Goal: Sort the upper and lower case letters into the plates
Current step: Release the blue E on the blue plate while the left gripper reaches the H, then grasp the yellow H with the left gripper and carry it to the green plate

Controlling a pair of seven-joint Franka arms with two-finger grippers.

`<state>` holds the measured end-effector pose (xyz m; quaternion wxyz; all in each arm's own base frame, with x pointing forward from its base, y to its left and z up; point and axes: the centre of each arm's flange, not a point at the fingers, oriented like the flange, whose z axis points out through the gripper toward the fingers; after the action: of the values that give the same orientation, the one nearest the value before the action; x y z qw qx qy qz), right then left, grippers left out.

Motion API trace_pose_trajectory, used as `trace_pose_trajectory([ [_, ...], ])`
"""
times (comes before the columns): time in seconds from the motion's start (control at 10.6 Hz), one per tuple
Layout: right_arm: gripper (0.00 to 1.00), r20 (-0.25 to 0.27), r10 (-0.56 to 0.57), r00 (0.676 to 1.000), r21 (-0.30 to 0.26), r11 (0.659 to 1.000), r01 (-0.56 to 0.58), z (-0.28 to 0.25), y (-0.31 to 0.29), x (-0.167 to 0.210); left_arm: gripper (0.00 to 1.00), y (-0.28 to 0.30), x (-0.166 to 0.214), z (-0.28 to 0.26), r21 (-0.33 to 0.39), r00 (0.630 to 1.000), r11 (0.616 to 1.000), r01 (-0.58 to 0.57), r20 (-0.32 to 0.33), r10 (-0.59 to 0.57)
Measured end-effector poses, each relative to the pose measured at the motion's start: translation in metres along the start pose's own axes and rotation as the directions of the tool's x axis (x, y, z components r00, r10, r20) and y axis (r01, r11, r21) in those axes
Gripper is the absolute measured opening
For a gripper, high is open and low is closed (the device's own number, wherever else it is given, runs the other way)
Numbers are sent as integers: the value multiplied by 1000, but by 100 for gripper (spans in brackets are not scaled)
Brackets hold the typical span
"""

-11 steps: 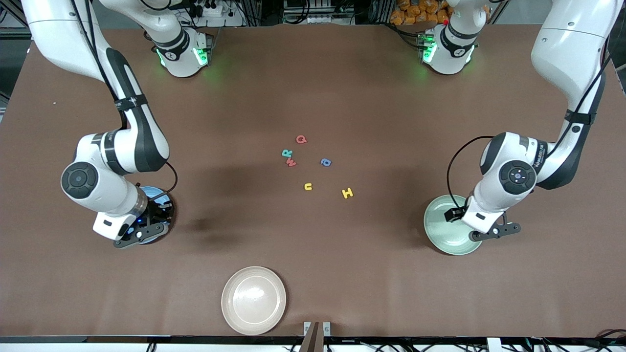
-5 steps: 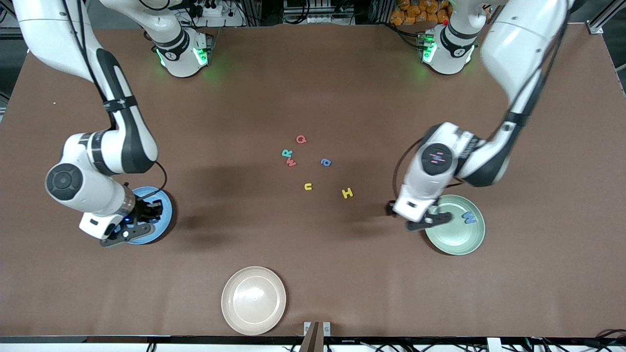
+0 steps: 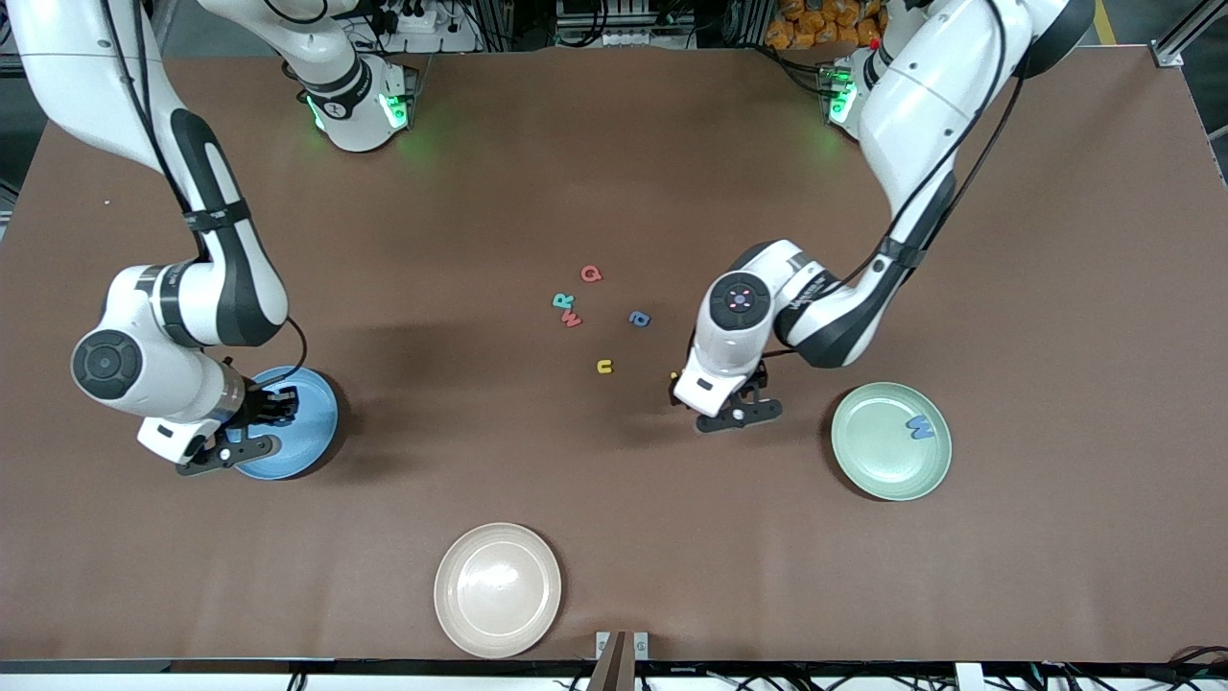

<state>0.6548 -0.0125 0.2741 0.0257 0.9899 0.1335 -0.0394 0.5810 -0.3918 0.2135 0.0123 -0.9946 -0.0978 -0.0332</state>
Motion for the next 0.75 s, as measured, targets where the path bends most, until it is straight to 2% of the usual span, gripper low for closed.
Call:
trace_pose_trajectory([
  [0.09, 28, 3, 15, 1000, 1, 1000, -15, 3, 11, -3, 100, 7, -8, 6, 2, 1000, 1000, -5, 8, 5],
  [0.19, 39, 5, 30, 1000, 2, 1000, -30, 4, 20, -6, 100, 13, -16, 12, 5, 1000, 1000, -11, 16, 10],
  [0.57, 92, 3, 6, 1000, 9, 1000, -6, 3, 5, -2, 100, 23, -31, 29, 13, 999, 1000, 2, 37, -2],
  [0.66, 100, 1, -14, 1000, 9, 1000, 14, 2, -7, 2, 100, 23, -31, 29, 13, 999, 1000, 10, 37, -11],
  [0.75, 100, -2, -37, 999, 7, 999, 37, 1, -22, 6, 100, 23, -31, 30, 14, 999, 1000, 25, 38, -25],
])
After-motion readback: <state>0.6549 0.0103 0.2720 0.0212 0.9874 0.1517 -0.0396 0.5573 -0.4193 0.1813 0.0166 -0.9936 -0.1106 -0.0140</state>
